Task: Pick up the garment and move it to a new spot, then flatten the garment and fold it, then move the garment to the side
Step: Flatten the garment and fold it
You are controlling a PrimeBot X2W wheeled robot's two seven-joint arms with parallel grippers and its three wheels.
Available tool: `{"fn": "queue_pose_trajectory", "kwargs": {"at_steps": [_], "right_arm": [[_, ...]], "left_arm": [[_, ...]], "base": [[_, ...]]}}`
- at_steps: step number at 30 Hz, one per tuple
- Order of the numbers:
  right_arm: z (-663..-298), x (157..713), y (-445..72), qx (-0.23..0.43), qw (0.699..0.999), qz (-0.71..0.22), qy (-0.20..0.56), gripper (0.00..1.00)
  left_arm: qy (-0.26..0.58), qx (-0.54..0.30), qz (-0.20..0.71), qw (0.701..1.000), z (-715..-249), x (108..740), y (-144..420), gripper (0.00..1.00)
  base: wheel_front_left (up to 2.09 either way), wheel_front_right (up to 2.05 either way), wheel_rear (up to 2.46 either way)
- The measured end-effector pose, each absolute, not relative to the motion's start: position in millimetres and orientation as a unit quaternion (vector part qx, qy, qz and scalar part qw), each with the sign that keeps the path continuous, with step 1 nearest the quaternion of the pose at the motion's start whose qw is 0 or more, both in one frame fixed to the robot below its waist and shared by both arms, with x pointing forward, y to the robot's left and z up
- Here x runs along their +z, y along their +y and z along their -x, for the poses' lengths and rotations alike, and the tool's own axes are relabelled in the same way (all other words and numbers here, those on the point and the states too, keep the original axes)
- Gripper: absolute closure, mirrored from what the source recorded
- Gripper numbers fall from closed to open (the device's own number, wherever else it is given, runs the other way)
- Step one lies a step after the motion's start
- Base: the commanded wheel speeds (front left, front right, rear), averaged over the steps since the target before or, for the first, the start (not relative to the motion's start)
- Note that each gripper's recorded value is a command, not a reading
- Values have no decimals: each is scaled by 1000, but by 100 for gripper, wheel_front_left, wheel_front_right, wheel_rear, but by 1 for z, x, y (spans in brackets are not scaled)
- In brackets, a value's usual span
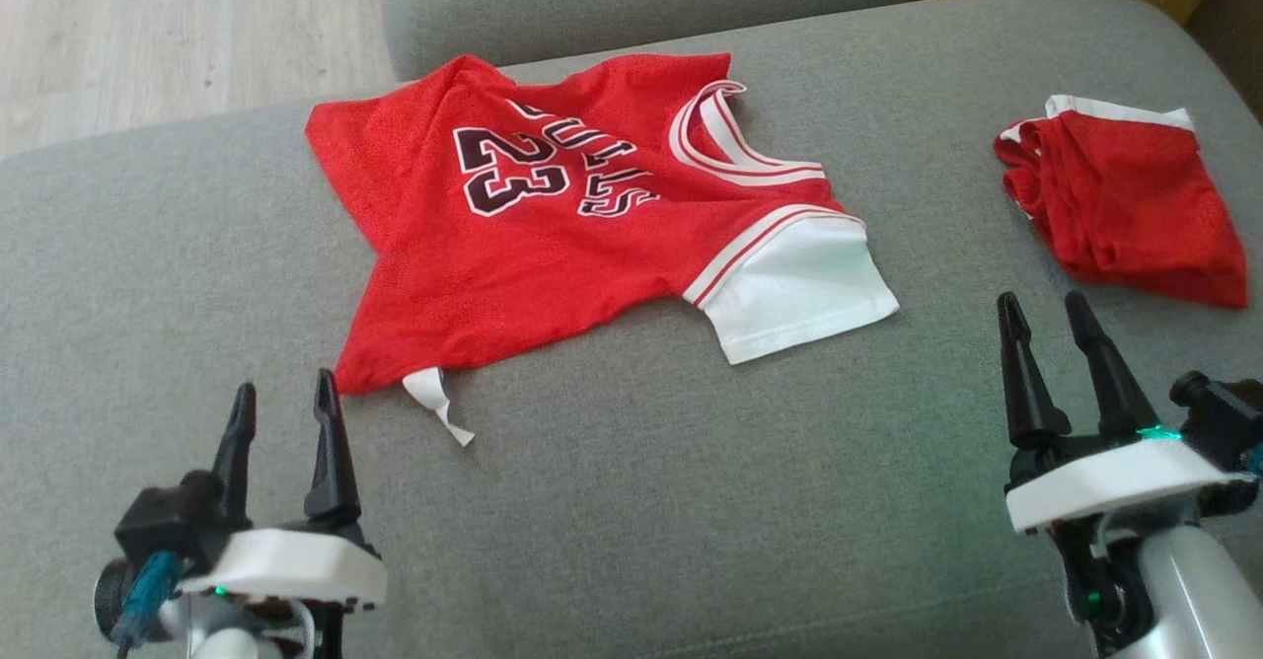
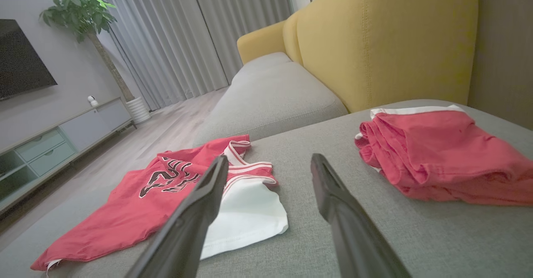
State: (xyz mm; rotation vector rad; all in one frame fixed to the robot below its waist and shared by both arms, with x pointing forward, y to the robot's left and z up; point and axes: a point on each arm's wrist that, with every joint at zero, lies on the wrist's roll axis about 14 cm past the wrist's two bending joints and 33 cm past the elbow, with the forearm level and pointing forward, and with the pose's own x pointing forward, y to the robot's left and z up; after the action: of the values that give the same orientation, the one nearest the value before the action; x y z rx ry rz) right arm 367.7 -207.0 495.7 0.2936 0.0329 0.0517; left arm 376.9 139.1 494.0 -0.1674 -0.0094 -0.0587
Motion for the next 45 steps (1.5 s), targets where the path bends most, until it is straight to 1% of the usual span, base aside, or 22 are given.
{"fn": "queue_pose_trajectory", "kwargs": {"at_steps": [3,6,9,11,14,17,20,22,27,31,34,39,43,45], "right_arm": [[-368,487,-207,26,988,-145,41,0],[-371,465,-202,35,984,-140,101,0],[-380,443,-198,51,975,-128,172,0],[-396,439,-199,57,971,-126,198,0],[-419,435,-197,70,963,-114,234,0],[-432,419,-194,76,950,-105,285,0],[-434,393,-194,73,929,-101,348,0],[-436,381,-191,75,919,-97,373,0],[-450,367,-180,85,904,-102,406,0],[-459,365,-174,91,899,-109,414,0],[-458,365,-170,95,895,-119,419,0],[-453,367,-160,109,888,-131,427,0],[-446,368,-149,123,883,-139,431,0],[-443,367,-146,127,881,-140,433,0]], "left_arm": [[33,-33,82,996,-376,474,140,0],[122,-55,76,988,-380,443,137,0],[187,-74,69,977,-403,433,140,0],[200,-78,85,973,-425,441,140,0],[258,-95,69,959,-442,432,141,0],[311,-108,82,941,-449,419,141,0],[359,-122,68,923,-454,403,139,0],[388,-124,71,911,-457,393,140,0],[455,-129,79,878,-455,369,141,0],[478,-134,83,864,-462,367,142,0],[484,-140,90,859,-463,369,140,0],[512,-160,94,838,-452,371,137,0],[528,-154,84,831,-444,370,145,0],[539,-155,94,823,-439,368,145,0]], "base": [[0,0,0],[0,0,0],[0,0,0],[0,0,0],[0,0,0],[0,0,0],[0,0,0],[0,0,0],[0,0,0],[0,0,0],[0,0,0],[0,0,0],[0,0,0],[0,0,0]]}}
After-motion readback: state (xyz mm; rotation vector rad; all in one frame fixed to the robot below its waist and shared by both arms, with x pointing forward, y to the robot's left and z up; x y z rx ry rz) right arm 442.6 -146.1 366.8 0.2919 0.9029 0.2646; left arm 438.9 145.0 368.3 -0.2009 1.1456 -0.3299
